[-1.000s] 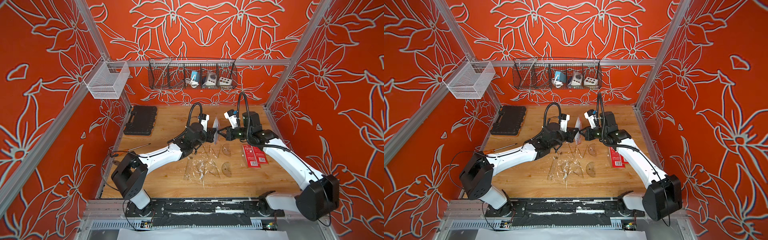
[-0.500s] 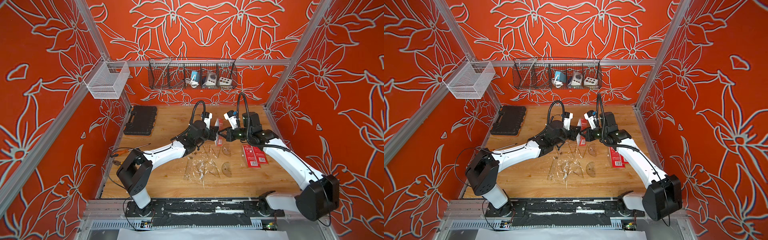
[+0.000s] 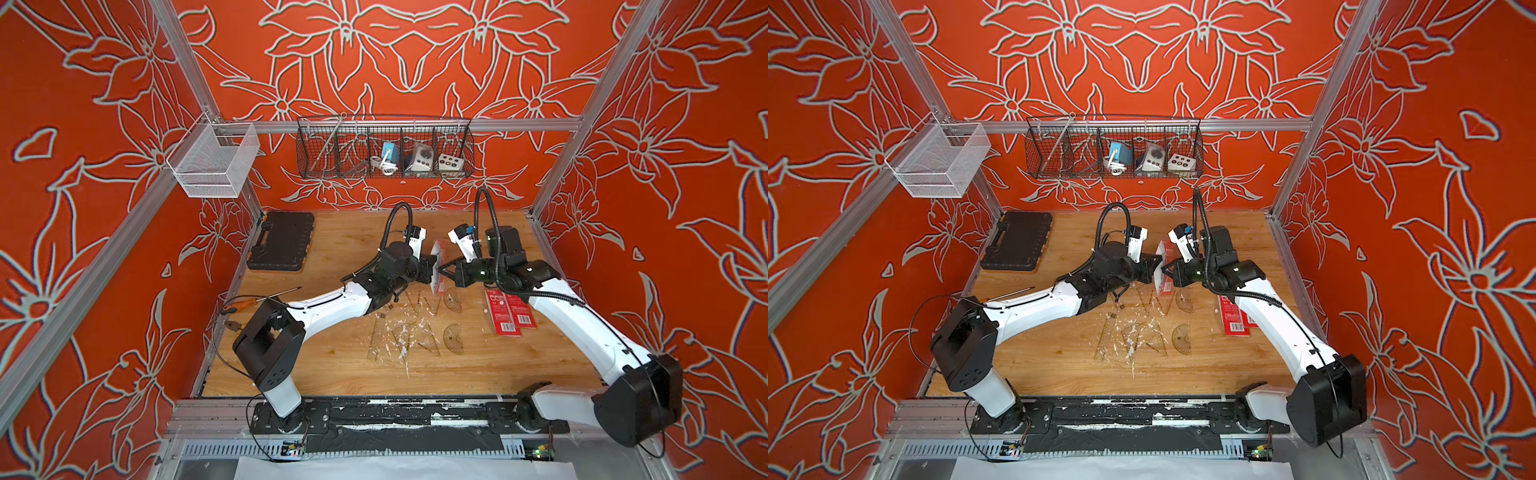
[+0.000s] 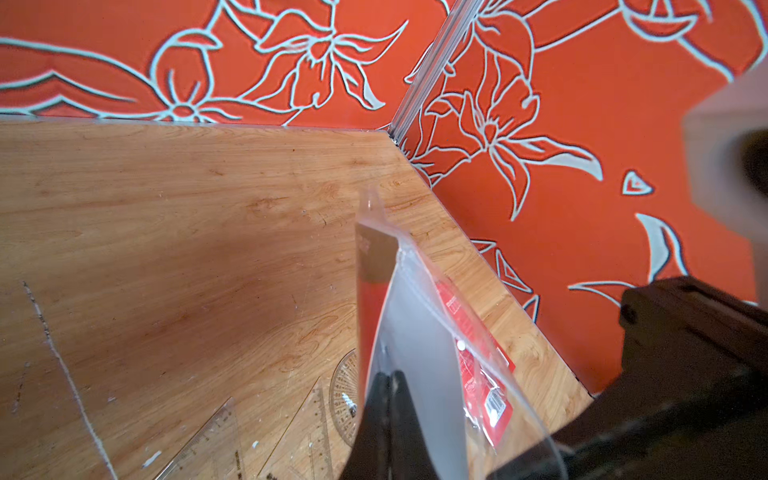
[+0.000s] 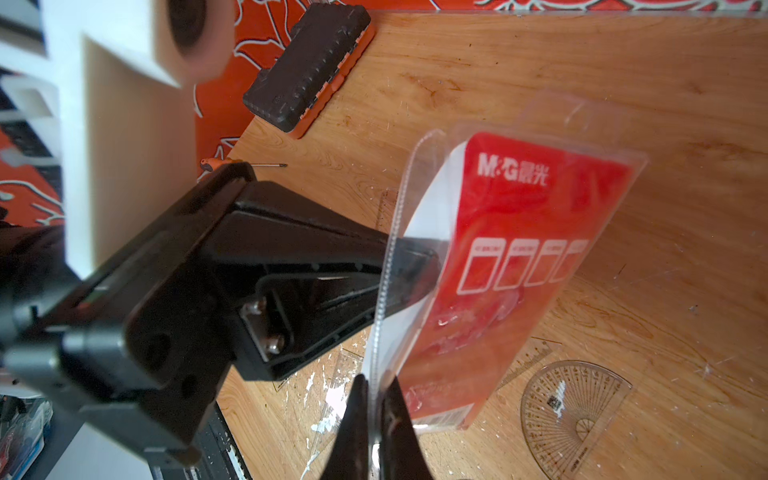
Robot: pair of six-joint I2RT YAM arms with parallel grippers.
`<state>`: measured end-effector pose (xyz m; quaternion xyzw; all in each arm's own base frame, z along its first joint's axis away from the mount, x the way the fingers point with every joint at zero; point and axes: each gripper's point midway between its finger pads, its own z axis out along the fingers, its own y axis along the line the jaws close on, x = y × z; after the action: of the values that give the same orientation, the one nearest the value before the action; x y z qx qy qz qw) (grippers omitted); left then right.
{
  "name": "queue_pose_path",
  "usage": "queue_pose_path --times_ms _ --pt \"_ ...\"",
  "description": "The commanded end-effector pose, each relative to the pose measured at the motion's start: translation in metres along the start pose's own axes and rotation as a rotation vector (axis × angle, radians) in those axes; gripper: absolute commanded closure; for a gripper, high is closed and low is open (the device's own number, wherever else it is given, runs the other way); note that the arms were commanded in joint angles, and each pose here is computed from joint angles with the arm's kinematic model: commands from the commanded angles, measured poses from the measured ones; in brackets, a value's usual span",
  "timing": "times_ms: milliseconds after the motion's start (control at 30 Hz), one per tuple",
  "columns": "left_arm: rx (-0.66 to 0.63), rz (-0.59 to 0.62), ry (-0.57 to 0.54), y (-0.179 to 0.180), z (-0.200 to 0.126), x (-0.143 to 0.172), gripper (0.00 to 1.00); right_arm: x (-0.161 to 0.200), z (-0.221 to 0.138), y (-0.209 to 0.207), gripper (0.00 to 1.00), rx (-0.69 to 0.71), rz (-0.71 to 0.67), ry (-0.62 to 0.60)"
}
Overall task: Open the ruler set and take out the ruler
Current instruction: Take out the ruler from the ruler set bag.
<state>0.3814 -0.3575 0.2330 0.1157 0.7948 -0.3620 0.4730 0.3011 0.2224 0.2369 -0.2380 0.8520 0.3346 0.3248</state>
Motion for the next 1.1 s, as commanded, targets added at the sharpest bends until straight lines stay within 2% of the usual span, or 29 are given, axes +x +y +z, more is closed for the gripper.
queue_pose_path --times_ms 0,433,700,1067 --pt "-0.018 0.012 -0.013 0.002 -0.009 -0.005 0.99 -0.007 -0.013 0.011 1.00 -0.014 -0.047 -0.016" --pt "0.003 0.004 0.036 0.000 0.000 0.005 1.00 -0.007 -0.011 0.011 1.00 -0.017 -0.060 0.003" --pt "0.055 -0.003 0.060 -0.009 0.003 0.008 0.90 -0.004 -0.009 0.003 1.00 0.018 -0.073 0.029" --pt "0.104 -0.005 0.085 -0.018 0.006 0.009 0.84 -0.003 -0.007 -0.001 1.00 0.033 -0.073 0.045"
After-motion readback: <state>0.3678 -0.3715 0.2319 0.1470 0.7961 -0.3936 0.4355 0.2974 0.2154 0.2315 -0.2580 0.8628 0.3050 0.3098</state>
